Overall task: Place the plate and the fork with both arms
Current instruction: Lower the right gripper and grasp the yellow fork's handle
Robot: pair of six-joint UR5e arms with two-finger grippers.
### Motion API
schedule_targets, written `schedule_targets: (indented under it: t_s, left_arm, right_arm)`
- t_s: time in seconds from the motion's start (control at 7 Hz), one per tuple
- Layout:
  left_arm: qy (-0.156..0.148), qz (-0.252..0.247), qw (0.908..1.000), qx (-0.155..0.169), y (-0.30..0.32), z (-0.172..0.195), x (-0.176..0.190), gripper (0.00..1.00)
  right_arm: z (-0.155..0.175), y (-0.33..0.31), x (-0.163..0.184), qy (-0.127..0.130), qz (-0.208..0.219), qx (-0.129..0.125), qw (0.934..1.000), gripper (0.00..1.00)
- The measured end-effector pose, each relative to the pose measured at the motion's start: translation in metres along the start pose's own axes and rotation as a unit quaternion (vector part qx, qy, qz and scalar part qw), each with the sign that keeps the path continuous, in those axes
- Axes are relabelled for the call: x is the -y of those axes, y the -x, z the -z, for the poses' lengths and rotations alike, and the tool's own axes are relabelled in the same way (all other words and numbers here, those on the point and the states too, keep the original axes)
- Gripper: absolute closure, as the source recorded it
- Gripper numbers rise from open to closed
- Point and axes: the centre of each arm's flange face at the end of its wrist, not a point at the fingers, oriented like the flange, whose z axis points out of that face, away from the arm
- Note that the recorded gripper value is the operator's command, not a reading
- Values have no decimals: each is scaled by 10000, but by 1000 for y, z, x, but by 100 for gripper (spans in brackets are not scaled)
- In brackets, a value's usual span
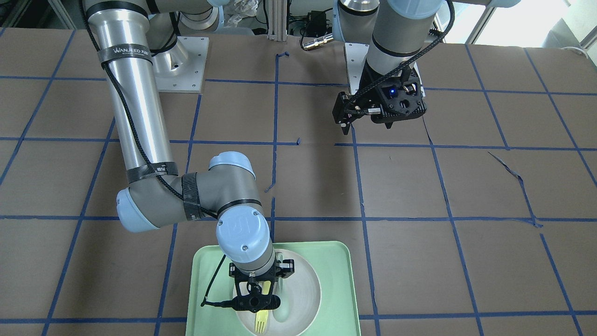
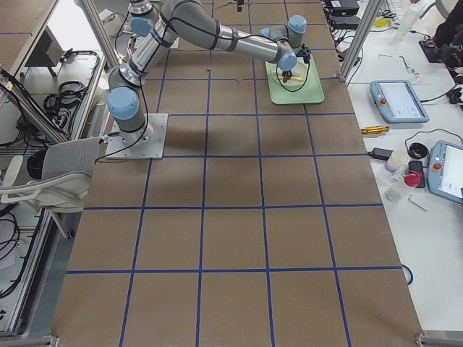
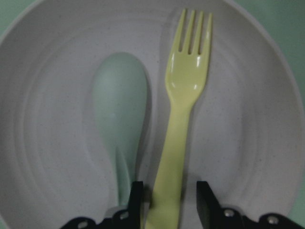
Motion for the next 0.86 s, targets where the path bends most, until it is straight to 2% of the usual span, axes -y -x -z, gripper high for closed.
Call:
schedule_targets:
  t_s: [0.14, 0.43, 0.57, 0.86]
  left_arm:
    - [0, 0, 10000, 0, 0, 0, 0, 0]
    - [0, 0, 10000, 0, 0, 0, 0, 0]
    - [2, 0, 10000, 1, 0, 0, 0, 0]
    - [1, 0, 10000, 0, 0, 0, 0, 0]
  right_arm:
    - [-1, 1, 0, -6, -1, 1, 10000, 75]
    - [-1, 1, 0, -15, -7, -1, 10000, 87]
    - [-1, 1, 0, -19, -8, -1, 10000, 91]
    - [0, 1, 0, -31, -6, 4, 10000, 91]
